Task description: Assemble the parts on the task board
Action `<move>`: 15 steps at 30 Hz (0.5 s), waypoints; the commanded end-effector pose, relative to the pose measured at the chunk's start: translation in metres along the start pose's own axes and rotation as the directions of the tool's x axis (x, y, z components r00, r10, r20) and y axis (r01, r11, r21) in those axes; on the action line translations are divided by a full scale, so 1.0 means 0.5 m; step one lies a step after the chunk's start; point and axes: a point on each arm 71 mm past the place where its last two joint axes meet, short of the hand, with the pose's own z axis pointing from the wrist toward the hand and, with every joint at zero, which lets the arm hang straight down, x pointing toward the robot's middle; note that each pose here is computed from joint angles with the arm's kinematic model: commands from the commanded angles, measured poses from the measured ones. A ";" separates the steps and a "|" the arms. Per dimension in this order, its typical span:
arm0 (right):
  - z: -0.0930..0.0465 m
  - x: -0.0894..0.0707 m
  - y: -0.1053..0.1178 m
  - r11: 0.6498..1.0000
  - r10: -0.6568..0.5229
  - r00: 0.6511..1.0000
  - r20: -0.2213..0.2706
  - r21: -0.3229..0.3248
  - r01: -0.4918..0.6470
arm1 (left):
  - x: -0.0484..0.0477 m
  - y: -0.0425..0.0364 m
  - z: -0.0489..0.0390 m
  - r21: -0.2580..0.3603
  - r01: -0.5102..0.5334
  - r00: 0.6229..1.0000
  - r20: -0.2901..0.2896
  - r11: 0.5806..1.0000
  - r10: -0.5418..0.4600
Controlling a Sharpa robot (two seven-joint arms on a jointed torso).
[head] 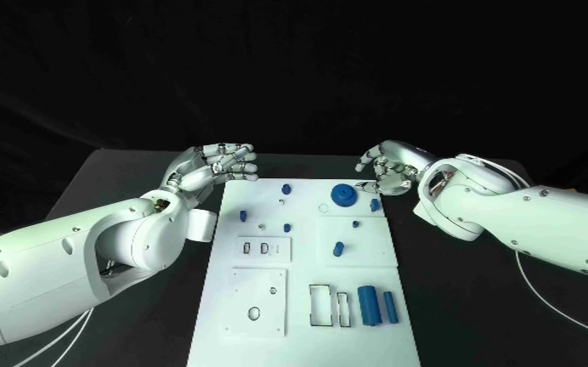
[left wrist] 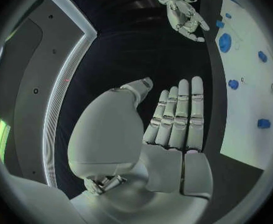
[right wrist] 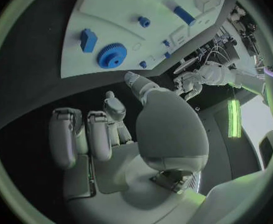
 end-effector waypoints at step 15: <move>0.036 0.051 0.013 0.998 -0.002 0.996 -0.087 0.058 0.007 | 0.004 -0.003 0.001 0.004 0.018 1.000 -0.019 1.000 -0.017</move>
